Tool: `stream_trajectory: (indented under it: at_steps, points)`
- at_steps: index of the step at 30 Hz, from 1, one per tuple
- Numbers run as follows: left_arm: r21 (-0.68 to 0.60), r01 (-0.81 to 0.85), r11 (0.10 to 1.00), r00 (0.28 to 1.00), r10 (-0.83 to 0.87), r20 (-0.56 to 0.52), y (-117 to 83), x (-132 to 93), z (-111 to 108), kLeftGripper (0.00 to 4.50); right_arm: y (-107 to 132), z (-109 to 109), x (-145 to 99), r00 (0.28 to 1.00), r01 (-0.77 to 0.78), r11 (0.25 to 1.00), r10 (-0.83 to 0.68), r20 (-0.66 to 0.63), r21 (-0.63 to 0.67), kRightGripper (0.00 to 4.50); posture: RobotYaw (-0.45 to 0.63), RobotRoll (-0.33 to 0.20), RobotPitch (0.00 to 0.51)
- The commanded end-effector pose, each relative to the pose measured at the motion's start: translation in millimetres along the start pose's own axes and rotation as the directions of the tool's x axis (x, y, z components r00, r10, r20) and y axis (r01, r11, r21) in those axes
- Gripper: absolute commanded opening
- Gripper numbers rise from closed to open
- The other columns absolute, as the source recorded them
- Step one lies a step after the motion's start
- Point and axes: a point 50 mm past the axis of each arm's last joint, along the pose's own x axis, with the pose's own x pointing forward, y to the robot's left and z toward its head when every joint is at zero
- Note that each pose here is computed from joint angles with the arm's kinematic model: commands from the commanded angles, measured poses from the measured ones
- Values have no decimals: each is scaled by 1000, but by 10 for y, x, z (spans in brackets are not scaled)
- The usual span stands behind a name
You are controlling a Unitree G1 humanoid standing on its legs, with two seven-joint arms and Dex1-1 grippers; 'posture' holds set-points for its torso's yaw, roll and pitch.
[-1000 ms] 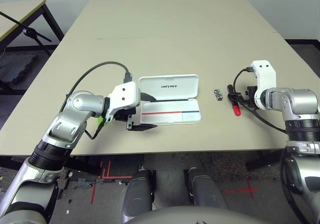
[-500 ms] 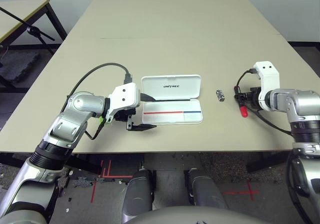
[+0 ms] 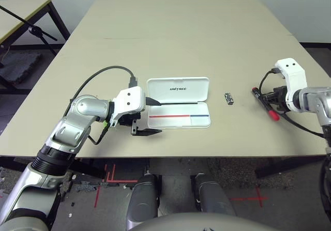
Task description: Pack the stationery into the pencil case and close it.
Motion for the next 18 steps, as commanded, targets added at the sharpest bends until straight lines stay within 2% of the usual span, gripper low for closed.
stream_trajectory:
  at_steps: [1,3,5,11,18]
  points:
    - [0,6,1000,1000,-6,-25,-20,-14,-33,4500,74,26,8,995,-101,982,102,-1,-159,479,-49,0,97]
    - [-1,3,1000,999,-3,-32,-25,-29,-41,4500,120,53,-5,985,-172,945,172,-25,-278,479,-44,0,97]
    - [-2,2,1000,999,-2,-36,-33,-37,-46,4500,154,82,9,976,-215,913,217,-32,-346,479,-43,0,98]
    - [0,-5,1000,999,5,-43,-31,-79,-34,4500,224,226,52,954,-273,847,299,-15,-457,479,-36,0,99]
    - [8,-15,1000,999,15,-51,-24,-145,1,4500,460,445,59,896,-377,721,444,-30,-582,479,-32,0,100]
